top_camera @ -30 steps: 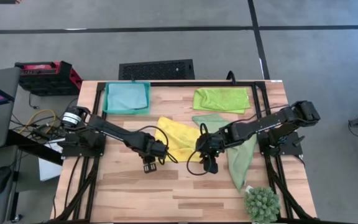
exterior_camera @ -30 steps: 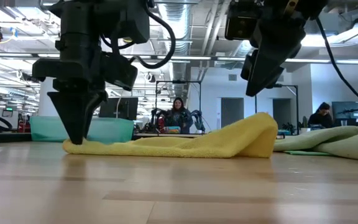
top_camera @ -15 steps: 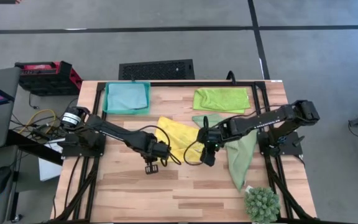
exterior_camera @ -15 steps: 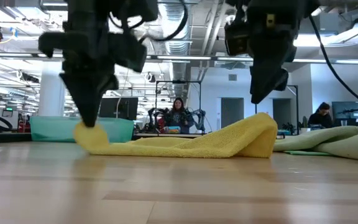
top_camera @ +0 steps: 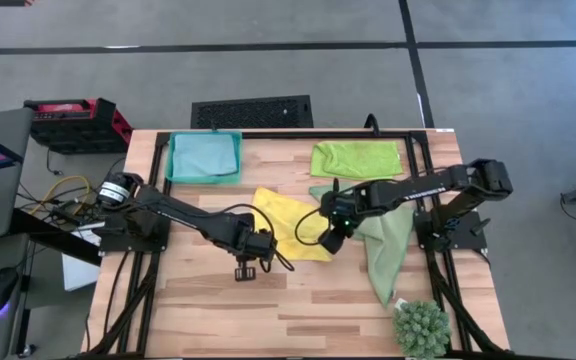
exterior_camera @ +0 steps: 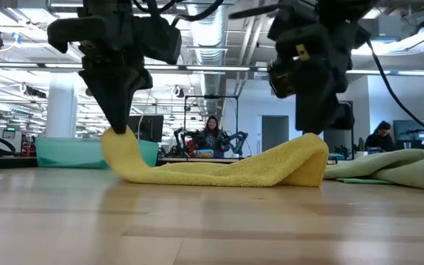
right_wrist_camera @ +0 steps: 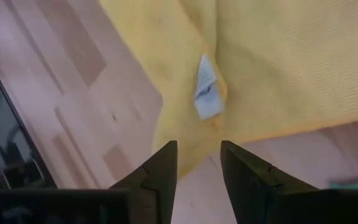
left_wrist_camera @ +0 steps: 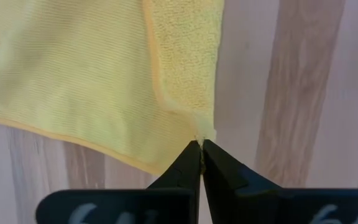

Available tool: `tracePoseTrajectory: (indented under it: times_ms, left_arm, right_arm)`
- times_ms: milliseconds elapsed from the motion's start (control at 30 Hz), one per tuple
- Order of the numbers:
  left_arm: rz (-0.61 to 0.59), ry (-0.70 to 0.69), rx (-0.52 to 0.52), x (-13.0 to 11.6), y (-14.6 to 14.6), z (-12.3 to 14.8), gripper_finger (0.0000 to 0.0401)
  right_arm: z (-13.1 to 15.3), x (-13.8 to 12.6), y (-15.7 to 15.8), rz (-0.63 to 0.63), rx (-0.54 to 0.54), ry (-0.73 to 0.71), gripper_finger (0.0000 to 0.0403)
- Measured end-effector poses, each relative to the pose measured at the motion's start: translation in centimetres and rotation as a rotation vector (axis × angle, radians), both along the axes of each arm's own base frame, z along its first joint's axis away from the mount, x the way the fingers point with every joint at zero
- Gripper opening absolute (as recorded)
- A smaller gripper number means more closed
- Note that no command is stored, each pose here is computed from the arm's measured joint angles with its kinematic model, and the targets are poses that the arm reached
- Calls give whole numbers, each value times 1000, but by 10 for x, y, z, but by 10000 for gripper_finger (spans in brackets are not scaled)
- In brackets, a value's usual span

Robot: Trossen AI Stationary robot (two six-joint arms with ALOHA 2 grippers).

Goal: Fold microfiber towels
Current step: Fold the yellow microfiber towel

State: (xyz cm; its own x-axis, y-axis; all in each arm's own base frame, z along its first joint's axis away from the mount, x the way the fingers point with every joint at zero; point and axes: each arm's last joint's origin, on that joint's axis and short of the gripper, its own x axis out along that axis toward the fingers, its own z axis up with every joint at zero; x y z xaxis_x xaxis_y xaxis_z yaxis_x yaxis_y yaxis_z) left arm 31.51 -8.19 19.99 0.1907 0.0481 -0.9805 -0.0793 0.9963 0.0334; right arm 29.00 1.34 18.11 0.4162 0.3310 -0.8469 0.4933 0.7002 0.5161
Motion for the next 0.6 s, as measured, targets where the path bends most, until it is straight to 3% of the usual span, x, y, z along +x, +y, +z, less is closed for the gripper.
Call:
tracePoseTrajectory:
  times_ms: [300,600]
  left_arm:
    - [11,1,1,0,0,0,0]
    - [27,-1,-3,0,0,0,0]
  right_arm:
    - [-17,-8,-12,-139,56,36,140]
    - [-25,1,-10,-110,102,-10,138]
